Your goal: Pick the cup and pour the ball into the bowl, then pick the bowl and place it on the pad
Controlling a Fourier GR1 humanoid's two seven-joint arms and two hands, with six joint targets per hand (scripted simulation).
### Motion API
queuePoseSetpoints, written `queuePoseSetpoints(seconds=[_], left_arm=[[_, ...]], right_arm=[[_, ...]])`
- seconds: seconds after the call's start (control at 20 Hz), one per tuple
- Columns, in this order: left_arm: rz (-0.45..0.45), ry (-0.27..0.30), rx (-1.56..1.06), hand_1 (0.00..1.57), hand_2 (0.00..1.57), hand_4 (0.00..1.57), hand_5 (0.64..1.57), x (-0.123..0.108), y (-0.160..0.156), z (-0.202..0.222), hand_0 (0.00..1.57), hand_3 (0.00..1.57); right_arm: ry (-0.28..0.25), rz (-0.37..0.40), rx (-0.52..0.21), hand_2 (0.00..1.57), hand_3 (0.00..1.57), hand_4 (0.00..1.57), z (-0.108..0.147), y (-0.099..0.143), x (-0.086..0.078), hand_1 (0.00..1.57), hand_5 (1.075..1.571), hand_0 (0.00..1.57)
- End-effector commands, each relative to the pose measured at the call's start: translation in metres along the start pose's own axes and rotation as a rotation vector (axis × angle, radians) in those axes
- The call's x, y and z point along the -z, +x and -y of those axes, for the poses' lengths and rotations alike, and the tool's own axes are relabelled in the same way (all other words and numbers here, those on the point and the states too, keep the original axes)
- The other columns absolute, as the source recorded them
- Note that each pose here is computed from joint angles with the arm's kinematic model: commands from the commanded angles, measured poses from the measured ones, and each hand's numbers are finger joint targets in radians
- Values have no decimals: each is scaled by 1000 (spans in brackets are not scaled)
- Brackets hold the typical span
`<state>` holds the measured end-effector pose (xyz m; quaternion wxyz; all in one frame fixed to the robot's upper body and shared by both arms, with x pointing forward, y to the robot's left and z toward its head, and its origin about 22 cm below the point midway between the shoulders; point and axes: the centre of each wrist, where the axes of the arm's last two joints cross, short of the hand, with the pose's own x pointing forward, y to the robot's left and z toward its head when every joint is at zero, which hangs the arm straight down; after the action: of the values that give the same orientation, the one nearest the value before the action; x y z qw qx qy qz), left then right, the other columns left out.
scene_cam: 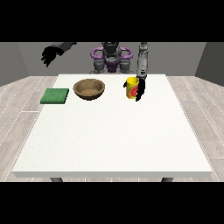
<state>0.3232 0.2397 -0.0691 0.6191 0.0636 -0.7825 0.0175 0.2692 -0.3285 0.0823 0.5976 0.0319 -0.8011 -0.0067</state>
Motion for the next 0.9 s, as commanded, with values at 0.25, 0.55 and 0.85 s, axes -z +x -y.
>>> queuePoseSetpoints(seconds=[0.25,0.55,0.85], left_arm=[[83,150,207,1283,1571,1366,1457,-6,-21,-19,1283,1571],[-12,-7,357,1267,1571,1401,1432,10,4,53,1267,1571],[50,-71,771,1337,1571,1408,1525,34,19,63,1337,1571]], right_arm=[[91,87,15,0,164,642,21,51,12,0,1568,0],[-65,-138,5,0,293,636,59,-5,-3,0,1567,0],[-64,-209,20,0,250,634,61,-17,-9,0,1562,0]])
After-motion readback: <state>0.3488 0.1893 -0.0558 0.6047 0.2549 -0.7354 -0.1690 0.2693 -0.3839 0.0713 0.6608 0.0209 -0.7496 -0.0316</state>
